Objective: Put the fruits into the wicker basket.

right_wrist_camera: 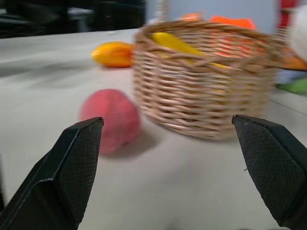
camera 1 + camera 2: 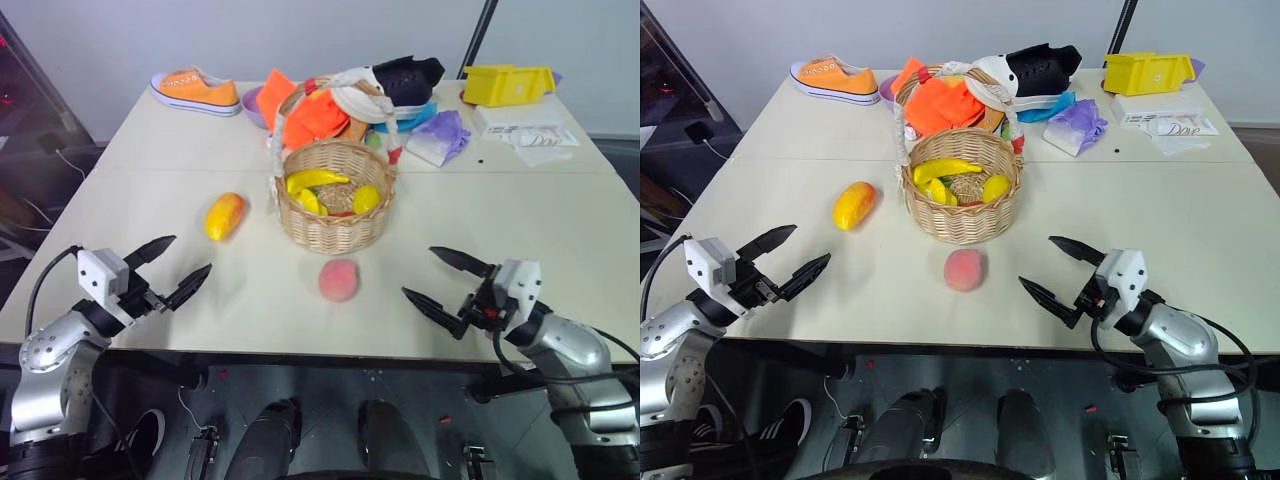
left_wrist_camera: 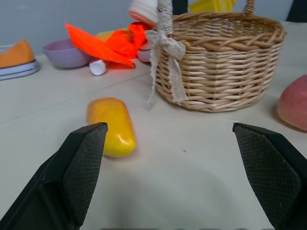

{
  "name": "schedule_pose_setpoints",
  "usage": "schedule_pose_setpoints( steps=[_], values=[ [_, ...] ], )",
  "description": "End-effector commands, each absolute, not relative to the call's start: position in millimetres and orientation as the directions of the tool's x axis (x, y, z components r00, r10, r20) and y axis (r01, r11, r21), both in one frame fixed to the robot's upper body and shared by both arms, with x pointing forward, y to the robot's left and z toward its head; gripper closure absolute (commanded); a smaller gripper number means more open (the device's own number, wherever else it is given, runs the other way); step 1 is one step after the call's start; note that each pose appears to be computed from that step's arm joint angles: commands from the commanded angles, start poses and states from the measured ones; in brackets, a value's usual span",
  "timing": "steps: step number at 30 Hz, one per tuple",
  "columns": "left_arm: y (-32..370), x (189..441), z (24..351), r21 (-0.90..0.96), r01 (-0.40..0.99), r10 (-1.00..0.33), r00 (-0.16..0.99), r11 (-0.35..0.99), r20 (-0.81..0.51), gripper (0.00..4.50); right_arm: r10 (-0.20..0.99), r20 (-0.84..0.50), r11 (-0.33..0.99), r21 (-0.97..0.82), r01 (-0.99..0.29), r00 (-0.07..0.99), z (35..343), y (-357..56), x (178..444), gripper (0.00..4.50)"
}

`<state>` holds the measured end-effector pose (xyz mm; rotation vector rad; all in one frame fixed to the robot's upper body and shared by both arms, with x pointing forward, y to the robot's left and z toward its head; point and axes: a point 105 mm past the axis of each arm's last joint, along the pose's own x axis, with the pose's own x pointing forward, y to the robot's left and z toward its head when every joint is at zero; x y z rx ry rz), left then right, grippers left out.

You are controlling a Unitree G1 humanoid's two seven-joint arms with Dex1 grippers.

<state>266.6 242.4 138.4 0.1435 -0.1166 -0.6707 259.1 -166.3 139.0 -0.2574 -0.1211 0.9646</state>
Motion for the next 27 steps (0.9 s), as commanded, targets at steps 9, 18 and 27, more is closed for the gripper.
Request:
schedule_pose_setpoints(
  steps=[9, 18, 27],
  values=[
    [207.4, 237.2, 145.1, 0.237, 0.804, -0.825, 0.565, 0.545, -0.022, 0.0, 0.946, -0.203, 0.15, -0.421, -0.895, 0.254, 148.8, -95.9, 276.5, 0.02],
    [199.9, 234.1, 143.9, 0.218, 0.804, -0.823, 0.568, 0.554, -0.003, 0.0, 0.952, -0.215, 0.102, -0.452, -0.886, 0.22, 134.8, -80.2, 296.5, 0.02],
    [197.7, 234.2, 143.7, 0.207, 0.804, -0.823, 0.568, 0.557, 0.009, 0.0, 0.941, -0.231, 0.129, -0.426, -0.896, 0.246, 118.1, -73.5, 309.5, 0.02]
  ],
)
